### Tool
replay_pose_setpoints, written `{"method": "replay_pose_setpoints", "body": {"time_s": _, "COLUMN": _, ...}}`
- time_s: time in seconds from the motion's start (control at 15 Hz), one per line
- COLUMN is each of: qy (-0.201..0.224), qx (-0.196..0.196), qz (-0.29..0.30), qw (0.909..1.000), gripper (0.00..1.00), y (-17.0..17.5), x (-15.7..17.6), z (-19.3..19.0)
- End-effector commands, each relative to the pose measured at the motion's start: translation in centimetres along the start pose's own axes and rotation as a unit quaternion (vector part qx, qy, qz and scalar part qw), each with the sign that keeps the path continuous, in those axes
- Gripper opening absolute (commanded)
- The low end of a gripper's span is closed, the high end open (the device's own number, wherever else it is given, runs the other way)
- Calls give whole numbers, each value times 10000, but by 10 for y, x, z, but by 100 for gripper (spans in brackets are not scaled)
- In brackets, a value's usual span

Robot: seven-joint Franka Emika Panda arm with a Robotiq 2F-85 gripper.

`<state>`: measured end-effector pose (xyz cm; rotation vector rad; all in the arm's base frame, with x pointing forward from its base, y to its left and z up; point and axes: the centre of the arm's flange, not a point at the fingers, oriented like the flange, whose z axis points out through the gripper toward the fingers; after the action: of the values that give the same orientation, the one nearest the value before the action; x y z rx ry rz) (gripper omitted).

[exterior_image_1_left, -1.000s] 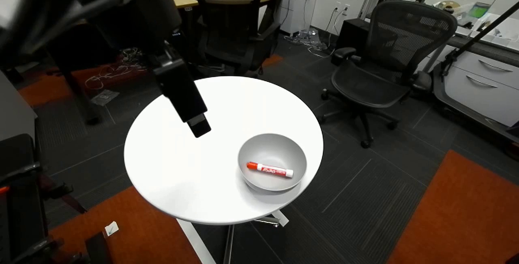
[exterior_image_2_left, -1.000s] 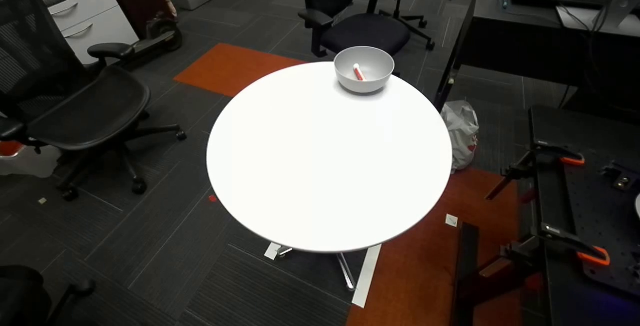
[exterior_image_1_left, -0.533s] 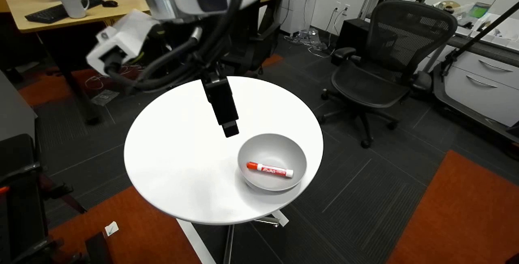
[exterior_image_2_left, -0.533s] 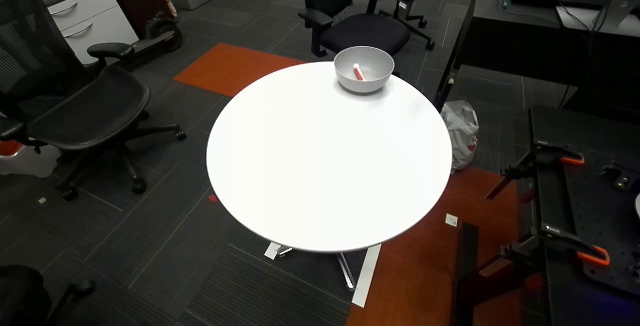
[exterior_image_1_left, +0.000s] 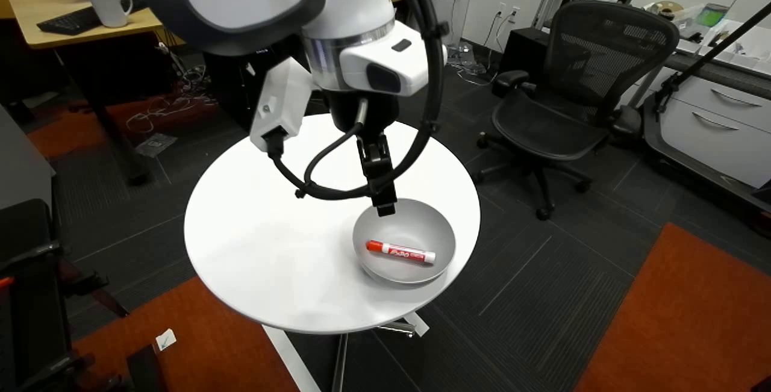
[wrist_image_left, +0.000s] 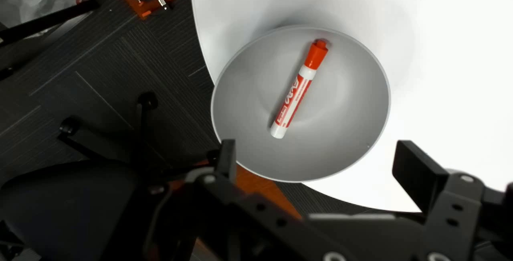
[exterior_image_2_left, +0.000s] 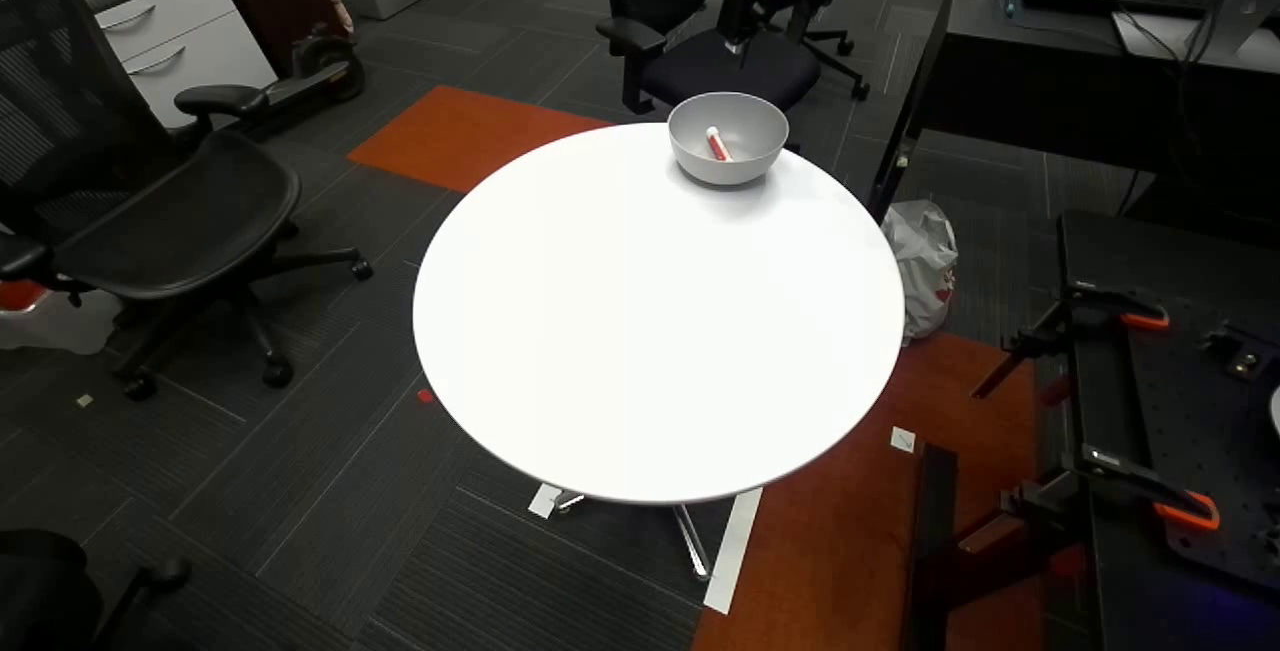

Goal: Put the marker on the table

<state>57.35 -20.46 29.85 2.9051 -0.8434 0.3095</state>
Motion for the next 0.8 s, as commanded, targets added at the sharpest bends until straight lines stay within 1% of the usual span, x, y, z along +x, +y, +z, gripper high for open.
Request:
{"method": "replay_pose_setpoints", "body": {"time_s": 0.0, "qy": 14, "qx": 21, "qz": 393, "qw": 9992, "gripper": 100, "y": -14, "x": 19, "z": 26}}
{"method": "replay_pose_setpoints", "body": {"time_s": 0.4, "qy": -117, "qx": -4, "qz": 862, "qw": 9962, "gripper": 100, "y": -27, "x": 26, "z": 65}}
{"method": "replay_pose_setpoints", "body": {"time_s": 0.73, "qy": -251, "qx": -48, "qz": 1228, "qw": 9921, "gripper": 100, "y": -24, "x": 26, "z": 93}}
